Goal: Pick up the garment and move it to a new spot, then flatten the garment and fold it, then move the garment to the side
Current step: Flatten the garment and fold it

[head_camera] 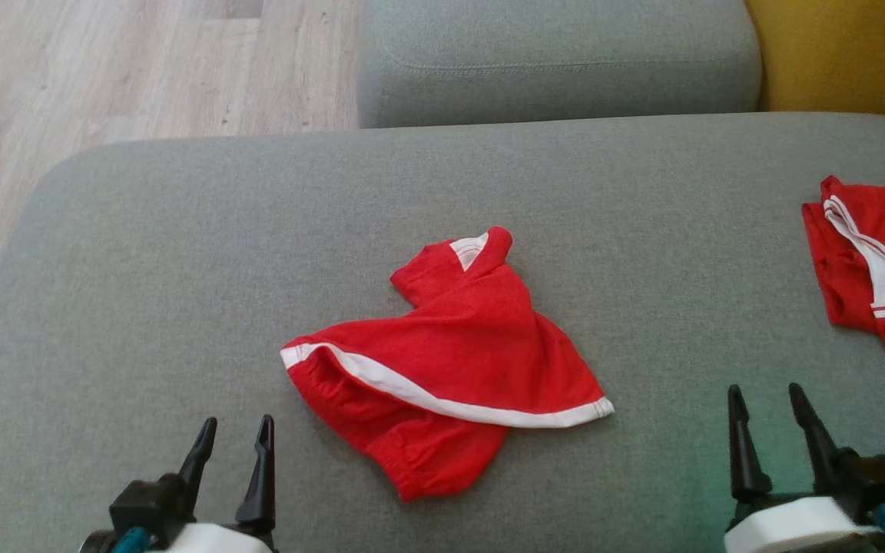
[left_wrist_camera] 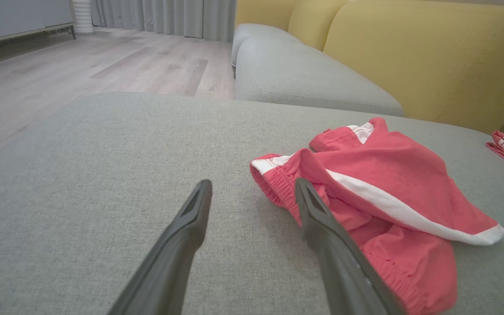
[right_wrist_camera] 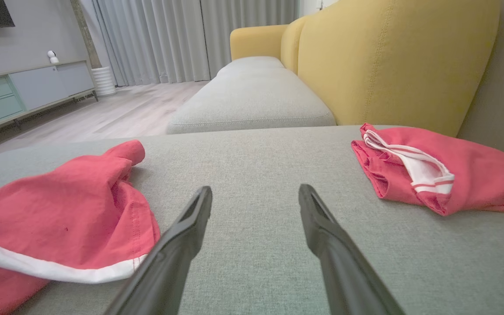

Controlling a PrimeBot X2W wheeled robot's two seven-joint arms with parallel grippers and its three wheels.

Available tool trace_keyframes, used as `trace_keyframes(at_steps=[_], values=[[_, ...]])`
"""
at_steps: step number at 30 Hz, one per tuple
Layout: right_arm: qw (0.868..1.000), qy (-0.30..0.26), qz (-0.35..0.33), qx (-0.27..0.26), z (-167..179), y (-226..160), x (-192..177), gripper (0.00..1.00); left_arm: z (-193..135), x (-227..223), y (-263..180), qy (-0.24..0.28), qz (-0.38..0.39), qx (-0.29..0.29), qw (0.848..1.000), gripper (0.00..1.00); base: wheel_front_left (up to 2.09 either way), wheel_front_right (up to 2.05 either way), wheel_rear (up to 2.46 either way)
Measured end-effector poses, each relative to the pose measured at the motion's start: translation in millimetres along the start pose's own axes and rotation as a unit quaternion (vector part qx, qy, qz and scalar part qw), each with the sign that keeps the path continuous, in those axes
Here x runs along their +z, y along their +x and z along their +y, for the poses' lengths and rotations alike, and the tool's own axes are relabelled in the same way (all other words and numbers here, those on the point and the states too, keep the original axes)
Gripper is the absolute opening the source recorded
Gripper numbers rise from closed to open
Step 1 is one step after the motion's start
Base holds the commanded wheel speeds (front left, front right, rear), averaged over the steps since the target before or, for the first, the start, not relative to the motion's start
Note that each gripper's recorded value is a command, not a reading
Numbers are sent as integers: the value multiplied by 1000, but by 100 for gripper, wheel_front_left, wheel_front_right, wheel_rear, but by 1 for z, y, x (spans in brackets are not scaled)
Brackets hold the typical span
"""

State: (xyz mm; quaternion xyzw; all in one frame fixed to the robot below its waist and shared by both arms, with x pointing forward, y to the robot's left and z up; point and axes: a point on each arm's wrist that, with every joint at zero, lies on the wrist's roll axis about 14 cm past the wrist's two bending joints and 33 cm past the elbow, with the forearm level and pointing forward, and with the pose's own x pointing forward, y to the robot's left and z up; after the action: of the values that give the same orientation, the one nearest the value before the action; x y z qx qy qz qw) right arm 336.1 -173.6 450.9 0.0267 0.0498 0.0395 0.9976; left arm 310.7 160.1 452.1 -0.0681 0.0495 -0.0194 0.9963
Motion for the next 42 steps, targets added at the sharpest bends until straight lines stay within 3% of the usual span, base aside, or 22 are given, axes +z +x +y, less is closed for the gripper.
trace_keyframes(at_steps=[7,14,20,29,38,42], values=[[997,9,59,49,33,2,-27,100,7,-14,8,-33,32,12,999,100,0,0,0],[980,-8,170,105,68,23,-47,100,6,-1,49,-77,83,12,993,100,0,0,0],[963,-27,235,129,81,28,-68,100,2,-15,59,-107,152,5,983,100,0,0,0],[953,-38,269,133,81,29,-88,100,-6,-23,61,-158,180,-2,971,100,0,0,0],[953,-40,264,141,86,43,-87,100,-17,-34,61,-200,214,-12,956,100,0,0,0],[953,-42,262,147,89,46,-87,100,-18,-30,72,-203,210,-13,956,100,0,0,0]])
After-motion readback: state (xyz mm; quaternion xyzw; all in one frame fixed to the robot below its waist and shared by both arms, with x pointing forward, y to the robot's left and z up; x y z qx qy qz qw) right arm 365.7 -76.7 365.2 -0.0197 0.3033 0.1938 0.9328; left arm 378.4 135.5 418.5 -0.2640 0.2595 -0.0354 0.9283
